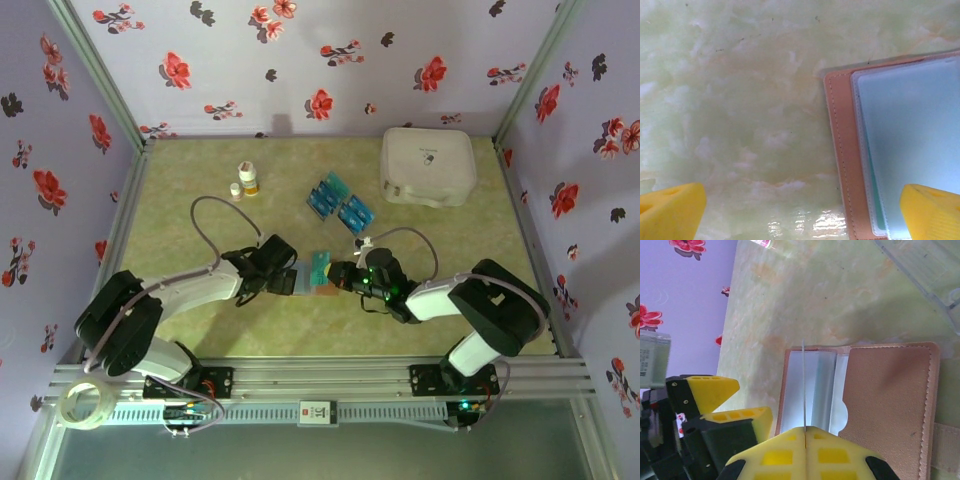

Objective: Put the credit cards into the card holder

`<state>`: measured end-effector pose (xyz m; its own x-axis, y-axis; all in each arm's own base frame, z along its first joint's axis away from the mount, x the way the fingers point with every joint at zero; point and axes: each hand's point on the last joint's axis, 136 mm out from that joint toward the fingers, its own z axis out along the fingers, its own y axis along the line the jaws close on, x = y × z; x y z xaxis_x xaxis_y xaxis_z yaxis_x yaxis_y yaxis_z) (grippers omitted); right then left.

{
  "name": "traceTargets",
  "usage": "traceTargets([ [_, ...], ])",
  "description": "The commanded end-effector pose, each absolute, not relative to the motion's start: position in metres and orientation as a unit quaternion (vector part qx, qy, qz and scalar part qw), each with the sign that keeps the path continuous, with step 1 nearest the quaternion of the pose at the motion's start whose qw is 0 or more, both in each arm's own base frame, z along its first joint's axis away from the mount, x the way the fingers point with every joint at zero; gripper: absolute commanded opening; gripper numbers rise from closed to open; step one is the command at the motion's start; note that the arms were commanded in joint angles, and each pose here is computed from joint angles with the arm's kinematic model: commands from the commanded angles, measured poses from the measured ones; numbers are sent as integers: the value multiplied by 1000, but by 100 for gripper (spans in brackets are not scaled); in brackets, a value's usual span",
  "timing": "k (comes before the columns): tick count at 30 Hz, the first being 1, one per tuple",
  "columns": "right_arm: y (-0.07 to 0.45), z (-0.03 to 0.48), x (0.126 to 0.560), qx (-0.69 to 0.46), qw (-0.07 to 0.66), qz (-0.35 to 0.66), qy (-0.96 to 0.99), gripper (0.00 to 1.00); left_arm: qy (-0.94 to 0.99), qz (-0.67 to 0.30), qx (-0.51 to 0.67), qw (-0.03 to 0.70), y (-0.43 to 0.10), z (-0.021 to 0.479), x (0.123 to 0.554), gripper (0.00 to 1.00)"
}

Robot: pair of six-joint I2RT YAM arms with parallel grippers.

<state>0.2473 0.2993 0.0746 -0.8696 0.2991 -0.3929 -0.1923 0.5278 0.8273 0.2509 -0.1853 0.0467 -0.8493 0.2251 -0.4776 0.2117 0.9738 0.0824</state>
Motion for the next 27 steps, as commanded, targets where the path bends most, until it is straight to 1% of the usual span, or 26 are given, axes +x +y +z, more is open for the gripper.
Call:
traceTargets([
  [1,300,78,250,41,267,490,829,0,962,19,125,241,-185,37,247,100],
  [15,301,71,249,41,266,484,833,0,966,29,120,228,-176,22,239,100],
  [27,308,67,252,41,268,491,827,0,967,32,117,226,-172,18,236,100],
])
